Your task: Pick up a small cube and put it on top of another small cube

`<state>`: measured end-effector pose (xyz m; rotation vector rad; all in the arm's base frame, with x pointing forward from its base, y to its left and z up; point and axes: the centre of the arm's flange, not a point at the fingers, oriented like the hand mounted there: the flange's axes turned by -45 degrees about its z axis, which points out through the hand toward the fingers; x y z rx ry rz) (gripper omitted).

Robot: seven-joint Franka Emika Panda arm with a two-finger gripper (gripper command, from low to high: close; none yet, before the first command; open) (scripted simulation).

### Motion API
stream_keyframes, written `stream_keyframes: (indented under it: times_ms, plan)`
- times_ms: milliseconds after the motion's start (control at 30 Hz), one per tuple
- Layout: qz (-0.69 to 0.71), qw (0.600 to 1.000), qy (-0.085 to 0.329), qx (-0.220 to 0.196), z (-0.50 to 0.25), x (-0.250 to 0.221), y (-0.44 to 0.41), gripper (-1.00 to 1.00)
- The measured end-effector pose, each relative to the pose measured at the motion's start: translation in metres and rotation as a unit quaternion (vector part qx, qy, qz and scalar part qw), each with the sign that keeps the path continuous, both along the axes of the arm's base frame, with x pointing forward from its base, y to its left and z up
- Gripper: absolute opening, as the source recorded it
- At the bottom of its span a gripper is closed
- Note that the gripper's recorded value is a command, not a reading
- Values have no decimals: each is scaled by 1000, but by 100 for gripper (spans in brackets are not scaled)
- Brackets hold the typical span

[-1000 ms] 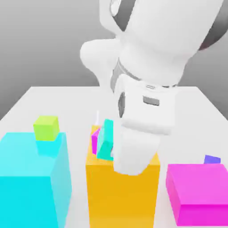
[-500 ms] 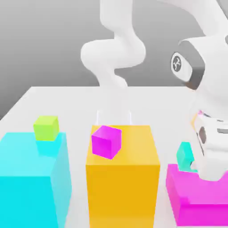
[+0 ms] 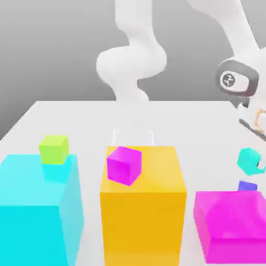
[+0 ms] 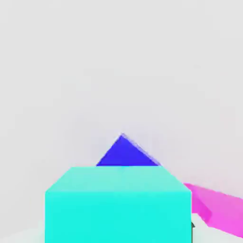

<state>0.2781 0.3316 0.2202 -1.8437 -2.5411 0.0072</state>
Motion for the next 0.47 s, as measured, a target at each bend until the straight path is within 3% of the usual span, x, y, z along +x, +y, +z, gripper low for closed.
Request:
stream_keyframes:
  times_ms: [67, 100, 300, 467]
  plan:
    - [-1, 1000, -1, 0, -23, 1, -1, -100]
    - [-1, 1000, -2, 0, -33, 1, -2, 100]
    - [-1, 1000, -2, 1, -37, 1, -2, 100]
    - [0, 1000, -2, 1, 7, 1, -1, 100]
